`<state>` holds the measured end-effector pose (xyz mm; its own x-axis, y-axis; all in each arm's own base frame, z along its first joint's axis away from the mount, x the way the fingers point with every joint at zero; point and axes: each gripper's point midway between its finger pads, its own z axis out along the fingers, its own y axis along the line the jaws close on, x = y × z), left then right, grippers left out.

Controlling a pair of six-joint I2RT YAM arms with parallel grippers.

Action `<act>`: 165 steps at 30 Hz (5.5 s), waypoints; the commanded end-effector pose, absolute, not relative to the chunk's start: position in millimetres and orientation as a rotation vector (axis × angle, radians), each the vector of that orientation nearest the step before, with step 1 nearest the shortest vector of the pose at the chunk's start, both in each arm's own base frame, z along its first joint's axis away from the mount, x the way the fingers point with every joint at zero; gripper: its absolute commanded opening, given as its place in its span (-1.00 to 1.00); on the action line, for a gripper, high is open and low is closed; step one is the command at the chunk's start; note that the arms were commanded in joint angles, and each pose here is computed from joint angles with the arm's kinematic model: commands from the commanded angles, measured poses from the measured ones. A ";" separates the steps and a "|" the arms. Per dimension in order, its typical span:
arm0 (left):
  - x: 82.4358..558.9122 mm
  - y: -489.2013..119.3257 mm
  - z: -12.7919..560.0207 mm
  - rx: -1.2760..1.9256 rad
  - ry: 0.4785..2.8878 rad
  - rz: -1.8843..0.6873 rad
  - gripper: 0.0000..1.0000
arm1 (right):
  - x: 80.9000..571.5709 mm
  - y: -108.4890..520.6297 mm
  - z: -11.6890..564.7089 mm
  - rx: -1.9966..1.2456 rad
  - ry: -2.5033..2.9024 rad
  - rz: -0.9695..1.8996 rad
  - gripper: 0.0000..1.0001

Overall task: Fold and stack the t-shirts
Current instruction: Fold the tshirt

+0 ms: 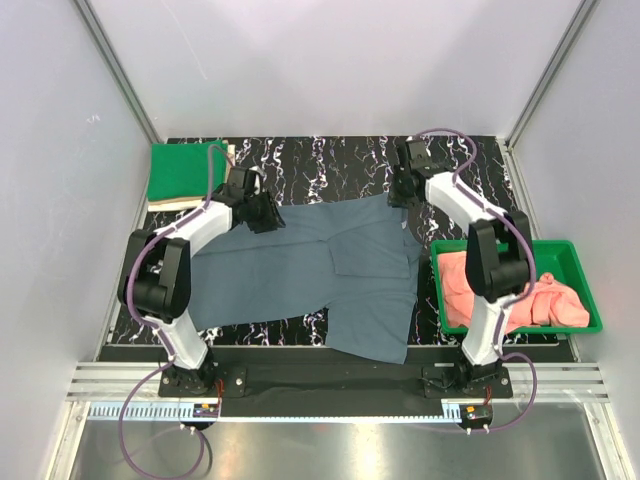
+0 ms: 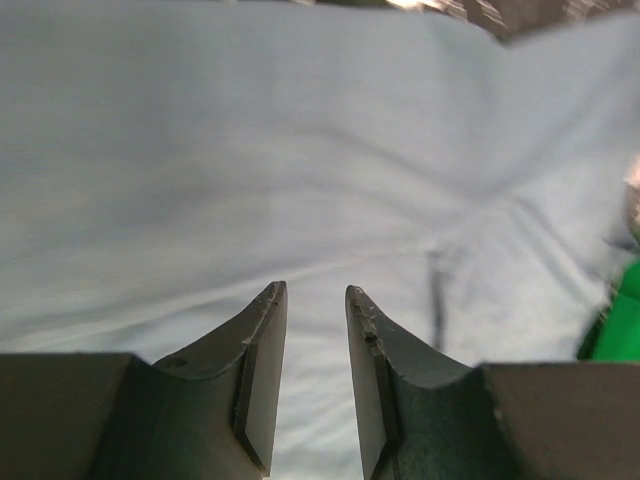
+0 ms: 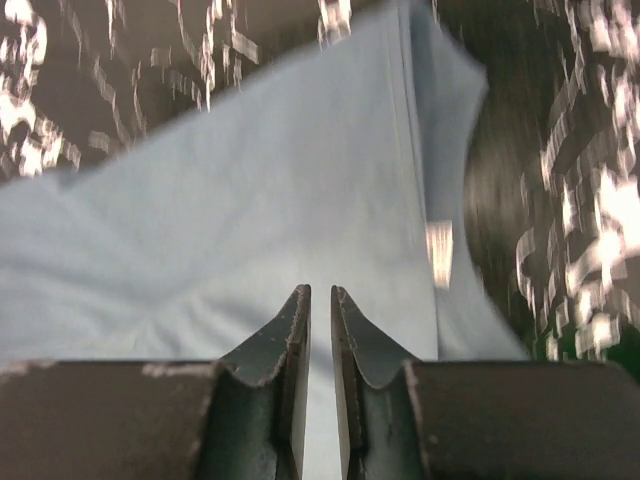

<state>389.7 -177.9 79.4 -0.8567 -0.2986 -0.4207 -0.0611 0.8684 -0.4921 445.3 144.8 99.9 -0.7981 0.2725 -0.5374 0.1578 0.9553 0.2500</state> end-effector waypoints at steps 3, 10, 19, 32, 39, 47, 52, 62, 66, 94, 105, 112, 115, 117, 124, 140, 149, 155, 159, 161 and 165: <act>402.1 -149.2 63.8 -0.300 2.562 -0.474 -0.30 | 496.9 132.6 81.4 0.237 2.493 0.243 -0.58; 409.1 -137.7 42.2 -0.338 2.603 -0.372 -0.28 | 513.6 96.0 27.7 0.353 2.576 0.195 -0.57; 426.4 -120.5 43.2 -0.384 2.586 -0.290 -0.25 | 520.8 61.3 5.1 0.485 2.597 0.114 -0.58; 432.5 -80.8 58.8 -0.564 2.541 -0.414 -0.25 | 543.0 86.5 92.4 0.476 2.441 0.388 -0.58; 419.9 -46.0 43.0 -0.701 2.538 -0.374 -0.26 | 538.9 119.9 108.1 0.407 2.409 0.494 -0.58; 414.1 2.4 32.4 -0.777 2.521 -0.214 -0.26 | 532.3 146.8 96.7 0.366 2.424 0.593 -0.55; 411.4 9.8 24.0 -0.807 2.532 -0.195 -0.26 | 531.8 148.1 66.9 0.384 2.477 0.597 -0.54; 406.4 22.3 16.8 -0.947 2.501 -0.182 -0.25 | 537.6 111.2 13.4 0.649 2.494 0.364 -0.55; 409.6 22.4 19.0 -1.018 2.467 -0.211 -0.25 | 537.6 95.8 3.3 0.740 2.473 0.278 -0.56; 416.8 43.3 84.6 -0.822 2.365 -0.106 -0.15 | 589.4 122.5 53.5 0.720 2.339 0.552 -0.50; 369.7 70.6 63.6 -0.761 2.451 -0.035 -0.14 | 555.4 140.1 78.9 0.538 2.401 0.674 -0.25; 362.8 71.6 41.7 -0.745 2.530 -0.094 0.01 | 534.2 108.5 82.4 0.530 2.446 0.576 -0.20; 362.2 71.9 37.0 -0.743 2.545 -0.086 0.01 | 521.9 101.9 72.7 0.538 2.490 0.588 -0.41; 365.7 72.3 33.7 -0.736 2.553 -0.094 0.01 | 511.8 100.9 67.8 0.534 2.513 0.584 -0.50; 372.6 70.5 24.5 -0.719 2.583 -0.120 -0.23 | 486.7 98.1 53.4 0.544 2.588 0.580 -0.73; 374.7 92.4 32.5 -0.738 2.577 0.038 -0.60 | 487.9 69.0 29.0 0.582 2.659 0.382 -1.00; 371.2 92.2 29.1 -0.729 2.610 0.048 -0.40 | 490.3 67.5 37.3 0.575 2.639 0.379 -1.00; 359.7 113.0 37.9 -0.763 2.604 0.223 -0.30 | 491.2 67.1 38.6 0.570 2.635 0.377 -1.00; 366.4 104.0 46.8 -0.741 2.585 0.144 -0.26 | 491.5 68.6 40.0 0.563 2.634 0.384 -1.00; 370.4 99.6 52.6 -0.713 2.580 0.104 -0.24 | 491.5 67.8 39.2 0.564 2.635 0.383 -1.00; 374.3 96.7 56.3 -0.687 2.578 0.074 -0.26 | 493.3 67.9 38.8 0.565 2.633 0.384 -1.00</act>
<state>355.3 94.0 24.1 -0.7897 -0.4883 -0.3714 -0.5150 0.8566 -0.0313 479.1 73.2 21.8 -0.8473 0.4466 -0.2876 0.3440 0.8738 0.3436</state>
